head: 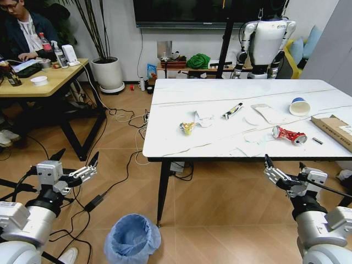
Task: Pick up the trash bin and place the trash from the table into it.
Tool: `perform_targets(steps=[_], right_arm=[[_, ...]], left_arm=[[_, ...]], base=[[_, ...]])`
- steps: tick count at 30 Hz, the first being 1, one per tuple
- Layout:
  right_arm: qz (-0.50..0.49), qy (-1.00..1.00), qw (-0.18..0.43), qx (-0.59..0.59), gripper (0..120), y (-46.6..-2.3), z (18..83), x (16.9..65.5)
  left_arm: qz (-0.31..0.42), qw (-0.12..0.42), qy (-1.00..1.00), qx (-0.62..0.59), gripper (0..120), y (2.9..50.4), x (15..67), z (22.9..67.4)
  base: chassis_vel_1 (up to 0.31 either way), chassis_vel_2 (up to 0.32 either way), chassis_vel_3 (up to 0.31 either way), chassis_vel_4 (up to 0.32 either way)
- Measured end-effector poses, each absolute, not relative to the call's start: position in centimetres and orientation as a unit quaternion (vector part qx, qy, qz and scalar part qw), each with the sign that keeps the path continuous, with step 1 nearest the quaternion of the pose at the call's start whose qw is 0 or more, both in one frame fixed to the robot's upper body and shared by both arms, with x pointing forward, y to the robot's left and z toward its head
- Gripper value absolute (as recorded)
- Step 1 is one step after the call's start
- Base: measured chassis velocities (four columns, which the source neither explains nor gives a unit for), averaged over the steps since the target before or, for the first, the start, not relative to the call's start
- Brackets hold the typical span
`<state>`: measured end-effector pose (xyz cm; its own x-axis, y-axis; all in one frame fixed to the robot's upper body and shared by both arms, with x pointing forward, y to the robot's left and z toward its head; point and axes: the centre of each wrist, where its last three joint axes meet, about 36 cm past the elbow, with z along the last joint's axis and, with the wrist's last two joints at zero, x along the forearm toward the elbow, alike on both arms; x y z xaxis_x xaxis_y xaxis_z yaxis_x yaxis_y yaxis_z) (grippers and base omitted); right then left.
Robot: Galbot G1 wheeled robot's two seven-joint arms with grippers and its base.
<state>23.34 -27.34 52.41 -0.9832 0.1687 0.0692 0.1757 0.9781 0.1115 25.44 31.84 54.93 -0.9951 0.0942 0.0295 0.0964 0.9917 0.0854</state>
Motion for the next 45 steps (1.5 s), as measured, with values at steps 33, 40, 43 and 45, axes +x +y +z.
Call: perform_targets(steps=[33, 40, 43, 45], right_arm=[[-0.056, -0.994, 0.040, -0.088, 100, -27.22, 52.32, 23.24], [-0.055, -0.994, 0.041, -0.087, 100, -27.18, 52.29, 23.22], [-0.053, -0.994, 0.041, -0.084, 100, -27.15, 52.28, 23.23], [-0.051, -0.996, 0.033, -0.068, 100, -27.14, 52.28, 23.24]], left_arm=[[-0.043, 0.014, -0.997, -0.057, 100, 31.61, 25.33, 55.04], [-0.048, 0.021, -0.997, -0.061, 100, 31.66, 25.36, 55.00], [-0.050, 0.023, -0.997, -0.061, 100, 31.75, 25.40, 54.97], [-0.052, 0.026, -0.996, -0.061, 100, 31.89, 25.46, 54.90]], base=[[0.000, 0.000, 0.000, 0.000], [0.000, 0.000, 0.000, 0.000], [0.000, 0.000, 0.000, 0.000], [0.000, 0.000, 0.000, 0.000]])
